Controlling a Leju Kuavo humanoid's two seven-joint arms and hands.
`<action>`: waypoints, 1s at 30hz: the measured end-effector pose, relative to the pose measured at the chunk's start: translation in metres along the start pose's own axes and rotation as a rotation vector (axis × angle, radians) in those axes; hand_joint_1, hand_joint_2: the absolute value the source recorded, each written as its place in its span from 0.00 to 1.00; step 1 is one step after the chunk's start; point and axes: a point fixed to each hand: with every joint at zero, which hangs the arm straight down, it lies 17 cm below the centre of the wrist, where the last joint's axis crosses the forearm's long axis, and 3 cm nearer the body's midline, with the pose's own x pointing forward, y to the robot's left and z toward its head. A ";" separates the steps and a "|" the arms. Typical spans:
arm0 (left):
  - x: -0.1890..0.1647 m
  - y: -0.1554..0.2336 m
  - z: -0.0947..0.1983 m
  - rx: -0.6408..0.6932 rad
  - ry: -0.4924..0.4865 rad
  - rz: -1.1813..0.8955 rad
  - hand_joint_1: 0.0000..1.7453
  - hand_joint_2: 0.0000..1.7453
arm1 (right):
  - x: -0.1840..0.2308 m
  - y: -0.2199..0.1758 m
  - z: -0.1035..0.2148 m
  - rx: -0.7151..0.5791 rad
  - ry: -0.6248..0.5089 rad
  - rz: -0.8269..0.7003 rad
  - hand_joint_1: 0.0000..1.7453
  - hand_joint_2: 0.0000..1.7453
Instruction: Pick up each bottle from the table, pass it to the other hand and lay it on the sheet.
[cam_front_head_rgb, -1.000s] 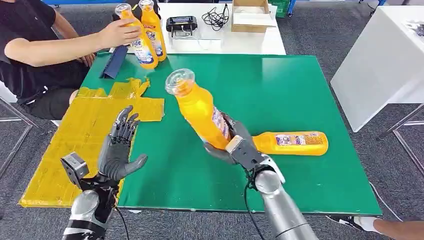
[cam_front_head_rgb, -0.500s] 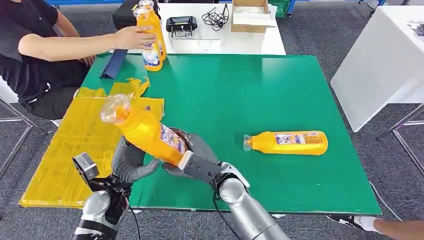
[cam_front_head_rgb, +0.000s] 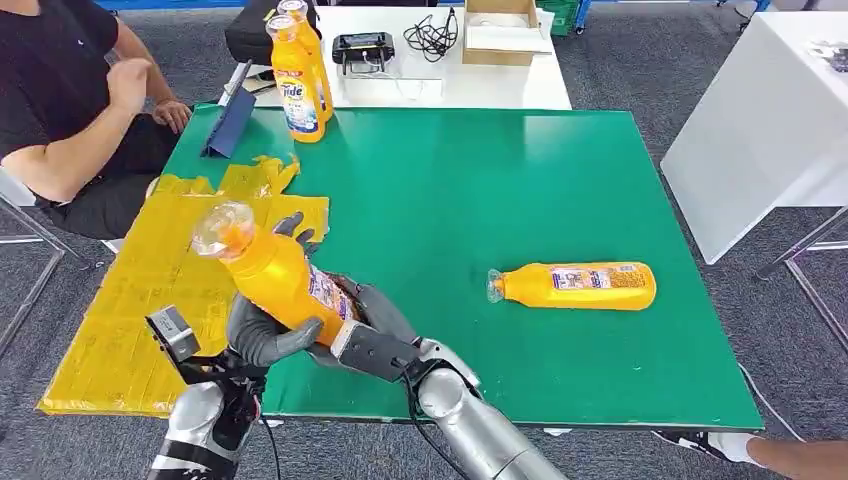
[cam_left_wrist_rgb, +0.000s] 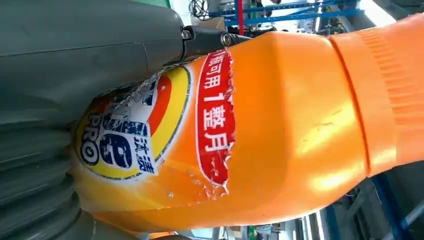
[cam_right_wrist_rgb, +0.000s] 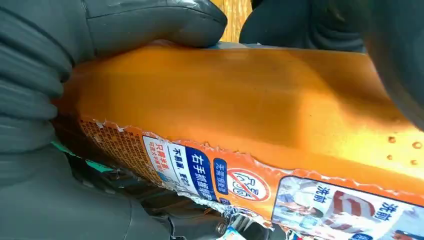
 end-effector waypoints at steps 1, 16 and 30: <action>0.000 0.000 0.000 0.000 0.000 0.000 0.00 1.00 | -0.001 0.000 0.000 0.000 0.001 0.000 1.00 1.00; -0.003 0.002 0.000 0.009 0.010 -0.045 1.00 1.00 | -0.012 0.015 0.004 0.035 0.032 0.004 1.00 1.00; -0.007 0.004 0.012 0.007 0.006 -0.075 1.00 1.00 | -0.015 0.005 0.003 0.054 0.036 0.056 1.00 1.00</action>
